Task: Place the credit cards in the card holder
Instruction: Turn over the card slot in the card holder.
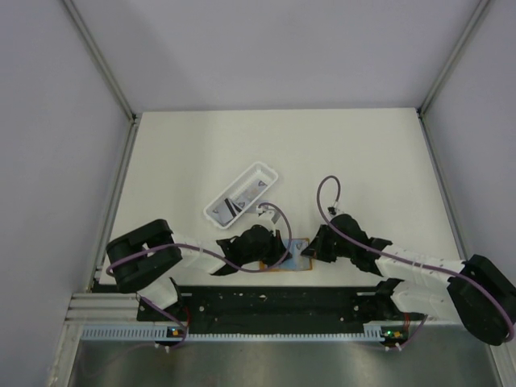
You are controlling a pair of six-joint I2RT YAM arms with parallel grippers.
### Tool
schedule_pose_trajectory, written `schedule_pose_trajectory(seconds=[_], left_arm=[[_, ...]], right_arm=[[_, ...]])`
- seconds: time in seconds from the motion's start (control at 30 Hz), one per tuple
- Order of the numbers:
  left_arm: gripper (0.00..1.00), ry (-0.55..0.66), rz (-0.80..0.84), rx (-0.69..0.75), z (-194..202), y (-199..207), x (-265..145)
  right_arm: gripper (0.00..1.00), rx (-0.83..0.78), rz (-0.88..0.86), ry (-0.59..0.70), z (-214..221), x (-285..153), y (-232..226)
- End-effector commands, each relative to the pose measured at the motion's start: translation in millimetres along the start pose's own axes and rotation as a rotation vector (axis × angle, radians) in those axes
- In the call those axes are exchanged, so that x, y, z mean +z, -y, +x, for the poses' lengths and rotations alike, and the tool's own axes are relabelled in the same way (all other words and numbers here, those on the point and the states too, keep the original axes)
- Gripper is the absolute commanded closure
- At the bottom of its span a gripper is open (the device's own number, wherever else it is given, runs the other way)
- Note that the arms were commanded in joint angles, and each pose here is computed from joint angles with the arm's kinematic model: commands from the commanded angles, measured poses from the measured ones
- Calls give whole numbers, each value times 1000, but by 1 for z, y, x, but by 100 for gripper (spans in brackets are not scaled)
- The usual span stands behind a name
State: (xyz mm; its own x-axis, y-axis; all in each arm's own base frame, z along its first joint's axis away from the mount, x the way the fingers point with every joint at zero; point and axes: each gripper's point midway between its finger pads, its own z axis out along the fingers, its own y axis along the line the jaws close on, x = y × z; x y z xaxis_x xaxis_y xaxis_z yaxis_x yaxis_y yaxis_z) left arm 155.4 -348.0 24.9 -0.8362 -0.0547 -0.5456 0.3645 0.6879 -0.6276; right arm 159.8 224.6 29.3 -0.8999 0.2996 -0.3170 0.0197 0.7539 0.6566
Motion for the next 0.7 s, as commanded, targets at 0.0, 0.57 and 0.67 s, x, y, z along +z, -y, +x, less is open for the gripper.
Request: schedule_pose_trajectory(seconds=[0.0,0.57,0.67], left_arm=[[100,-99,-129,33,28,-38,-11],[100,55,-186,45,-12,-35,-58],[100,39,-214,20,-1,-48,-60]], right_arm=[[100,-27,98,-11,3,2,24],[100,-33,48,-12,4,3,16],[100,-44,-33,13,-2,-4,-2]])
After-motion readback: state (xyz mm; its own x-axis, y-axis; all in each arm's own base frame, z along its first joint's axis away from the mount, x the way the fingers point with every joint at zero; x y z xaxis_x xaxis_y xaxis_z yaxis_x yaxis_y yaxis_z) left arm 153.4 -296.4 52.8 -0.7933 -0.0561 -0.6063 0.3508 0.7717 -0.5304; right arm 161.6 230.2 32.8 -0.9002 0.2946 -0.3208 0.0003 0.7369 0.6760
